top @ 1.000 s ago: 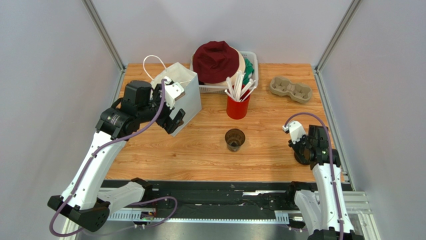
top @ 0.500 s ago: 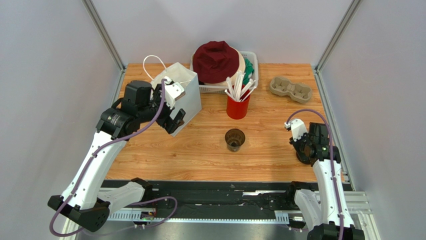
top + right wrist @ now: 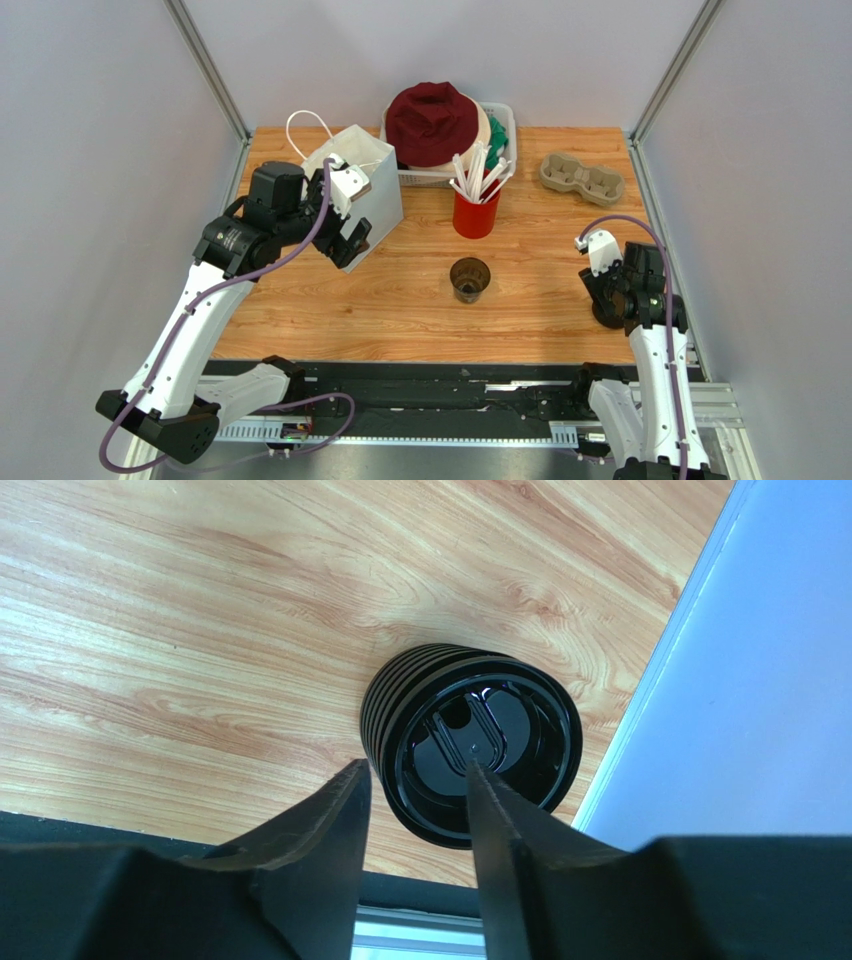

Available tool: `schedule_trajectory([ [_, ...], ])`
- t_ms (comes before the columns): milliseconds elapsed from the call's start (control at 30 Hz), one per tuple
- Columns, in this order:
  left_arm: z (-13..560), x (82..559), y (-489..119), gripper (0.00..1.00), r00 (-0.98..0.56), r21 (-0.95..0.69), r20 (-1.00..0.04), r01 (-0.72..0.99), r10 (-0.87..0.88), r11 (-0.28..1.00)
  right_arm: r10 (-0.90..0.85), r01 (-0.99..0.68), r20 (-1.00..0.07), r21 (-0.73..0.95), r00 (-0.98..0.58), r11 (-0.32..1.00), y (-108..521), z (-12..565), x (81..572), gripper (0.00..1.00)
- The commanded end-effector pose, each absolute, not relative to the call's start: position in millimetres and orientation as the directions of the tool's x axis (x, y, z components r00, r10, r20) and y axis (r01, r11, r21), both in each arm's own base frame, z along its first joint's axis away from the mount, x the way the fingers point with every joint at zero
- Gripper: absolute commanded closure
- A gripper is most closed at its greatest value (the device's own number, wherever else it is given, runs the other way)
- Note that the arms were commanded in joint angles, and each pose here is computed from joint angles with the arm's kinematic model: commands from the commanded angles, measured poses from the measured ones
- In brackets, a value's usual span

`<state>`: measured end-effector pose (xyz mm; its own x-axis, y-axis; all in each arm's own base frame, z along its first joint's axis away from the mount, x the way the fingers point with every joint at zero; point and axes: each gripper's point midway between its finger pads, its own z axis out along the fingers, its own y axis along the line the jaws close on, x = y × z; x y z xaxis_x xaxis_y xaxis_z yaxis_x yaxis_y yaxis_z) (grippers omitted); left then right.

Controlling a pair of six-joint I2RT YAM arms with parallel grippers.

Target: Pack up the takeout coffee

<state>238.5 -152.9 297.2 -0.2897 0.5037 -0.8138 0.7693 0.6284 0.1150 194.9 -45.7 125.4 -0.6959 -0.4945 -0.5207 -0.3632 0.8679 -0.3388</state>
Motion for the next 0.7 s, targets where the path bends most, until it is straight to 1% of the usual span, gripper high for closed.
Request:
schedule_trajectory([
  [0, 303.5, 239.1, -155.0, 0.02, -0.282, 0.105, -0.833, 0.765, 0.477, 0.636, -0.472, -0.327, -0.532, -0.347, -0.703, 0.879, -51.7, 128.6, 203.4, 0.5],
  [167, 303.0, 238.7, -154.8, 0.02, -0.284, 0.104, -0.831, 0.765, 0.478, 0.636, -0.449, -0.322, -0.522, -0.32, -0.725, 0.891, -55.7, 115.1, 204.6, 0.49],
  [333, 303.3, 238.5, -155.4, 0.02, -0.284, 0.101, -0.833, 0.766, 0.476, 0.635, -0.424, -0.307, -0.521, -0.3, -0.741, 0.903, -60.4, 109.4, 204.6, 0.52],
  [667, 302.2, 240.2, -155.9, 0.02, -0.287, 0.1, -0.831, 0.765, 0.476, 0.636, -0.423, -0.345, -0.537, -0.244, -0.73, 0.906, -47.4, 107.4, 199.9, 0.53],
])
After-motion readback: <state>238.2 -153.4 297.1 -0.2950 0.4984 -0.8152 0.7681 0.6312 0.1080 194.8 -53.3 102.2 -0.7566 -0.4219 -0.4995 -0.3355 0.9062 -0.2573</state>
